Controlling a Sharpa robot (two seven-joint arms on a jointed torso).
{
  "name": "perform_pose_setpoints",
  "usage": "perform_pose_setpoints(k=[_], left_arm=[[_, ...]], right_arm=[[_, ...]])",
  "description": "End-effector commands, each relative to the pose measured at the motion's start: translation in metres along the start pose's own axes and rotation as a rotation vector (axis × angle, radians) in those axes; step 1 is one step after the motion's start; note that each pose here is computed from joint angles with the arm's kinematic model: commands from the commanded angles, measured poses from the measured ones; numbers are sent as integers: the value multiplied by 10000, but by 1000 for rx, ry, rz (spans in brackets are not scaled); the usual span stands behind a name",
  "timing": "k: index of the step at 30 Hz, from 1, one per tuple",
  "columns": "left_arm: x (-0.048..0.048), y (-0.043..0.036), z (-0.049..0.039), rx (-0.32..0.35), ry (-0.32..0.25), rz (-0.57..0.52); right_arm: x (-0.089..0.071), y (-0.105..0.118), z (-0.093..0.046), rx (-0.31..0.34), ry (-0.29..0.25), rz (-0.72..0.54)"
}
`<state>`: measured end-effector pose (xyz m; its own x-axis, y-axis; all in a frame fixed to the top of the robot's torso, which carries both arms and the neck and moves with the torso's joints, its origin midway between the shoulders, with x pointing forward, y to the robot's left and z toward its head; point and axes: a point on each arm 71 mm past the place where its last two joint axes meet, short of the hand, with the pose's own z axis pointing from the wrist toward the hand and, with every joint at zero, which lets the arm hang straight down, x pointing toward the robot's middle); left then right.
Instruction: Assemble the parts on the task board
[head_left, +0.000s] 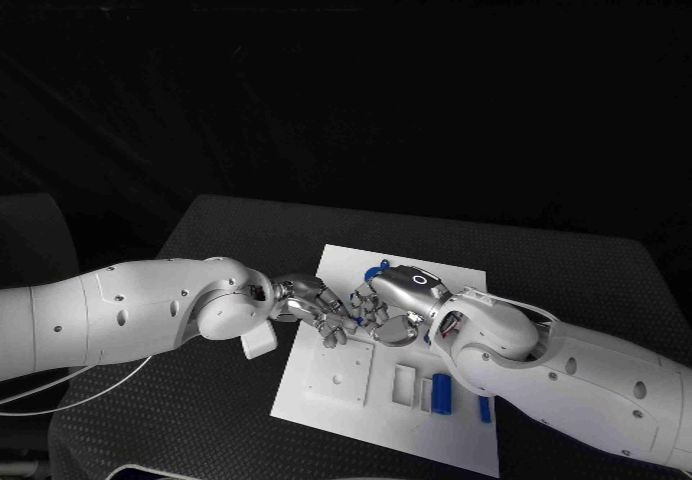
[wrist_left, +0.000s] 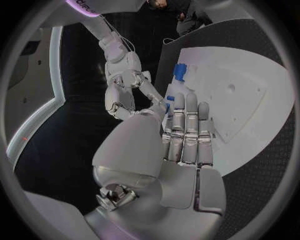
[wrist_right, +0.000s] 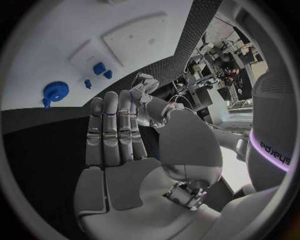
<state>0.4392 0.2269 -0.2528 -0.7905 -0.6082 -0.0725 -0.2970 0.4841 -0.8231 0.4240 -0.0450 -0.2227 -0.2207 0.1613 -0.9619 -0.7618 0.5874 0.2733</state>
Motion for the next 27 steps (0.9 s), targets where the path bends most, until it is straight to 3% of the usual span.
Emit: perform_pose_setpoints(k=[1, 17, 22, 27], left_arm=[[16, -17, 13, 7, -18, 43], [-25, 3, -10, -6, -81, 78], [-26, 2, -13, -6, -85, 91], [-13, -13, -9, 4, -86, 136]], right_arm=[[-1, 17, 3, -9, -1, 11], [-3, -46, -41, 10, 4, 64], [-26, -123, -77, 31, -24, 106], [-28, -298, -139, 113, -34, 267]])
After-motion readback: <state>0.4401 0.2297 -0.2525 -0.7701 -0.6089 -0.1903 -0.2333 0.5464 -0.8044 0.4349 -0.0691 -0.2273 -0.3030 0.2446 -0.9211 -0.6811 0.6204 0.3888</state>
